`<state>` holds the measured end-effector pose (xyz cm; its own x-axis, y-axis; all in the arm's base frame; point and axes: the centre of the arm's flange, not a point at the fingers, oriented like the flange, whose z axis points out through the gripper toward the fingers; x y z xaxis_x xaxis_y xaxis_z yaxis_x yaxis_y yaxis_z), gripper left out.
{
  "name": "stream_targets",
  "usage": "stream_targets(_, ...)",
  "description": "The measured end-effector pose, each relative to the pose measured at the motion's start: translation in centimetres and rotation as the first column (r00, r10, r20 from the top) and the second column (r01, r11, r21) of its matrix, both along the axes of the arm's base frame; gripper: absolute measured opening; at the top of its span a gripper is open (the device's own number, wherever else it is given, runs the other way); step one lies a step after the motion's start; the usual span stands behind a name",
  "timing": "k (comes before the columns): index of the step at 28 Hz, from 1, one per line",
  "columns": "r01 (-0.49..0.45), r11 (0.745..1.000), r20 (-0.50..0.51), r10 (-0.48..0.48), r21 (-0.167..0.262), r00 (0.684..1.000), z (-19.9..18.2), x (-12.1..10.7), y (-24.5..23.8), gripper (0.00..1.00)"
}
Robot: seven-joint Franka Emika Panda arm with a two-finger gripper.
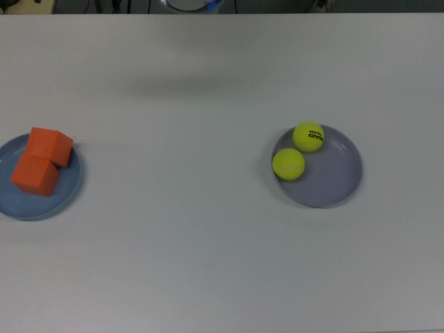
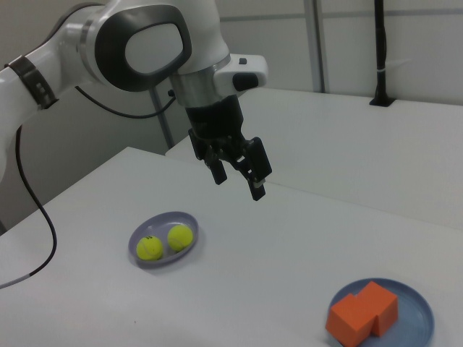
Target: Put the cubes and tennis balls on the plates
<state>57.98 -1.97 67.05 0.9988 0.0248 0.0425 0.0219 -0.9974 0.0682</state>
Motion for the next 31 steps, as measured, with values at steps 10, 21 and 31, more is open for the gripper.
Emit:
stream_targets(10, 0.014, 1.000, 0.002, -0.014, 0.001, 1.000, 0.3, -0.2, 0.0, 1.00)
stream_targets(21, 0.014, 1.000, -0.027, -0.014, 0.001, 1.000, 0.4, -0.9, 0.1, 1.00)
stream_targets(31, -0.077, 0.997, -0.112, 0.077, 0.010, 0.991, -0.1, -1.9, 0.8, 1.00)
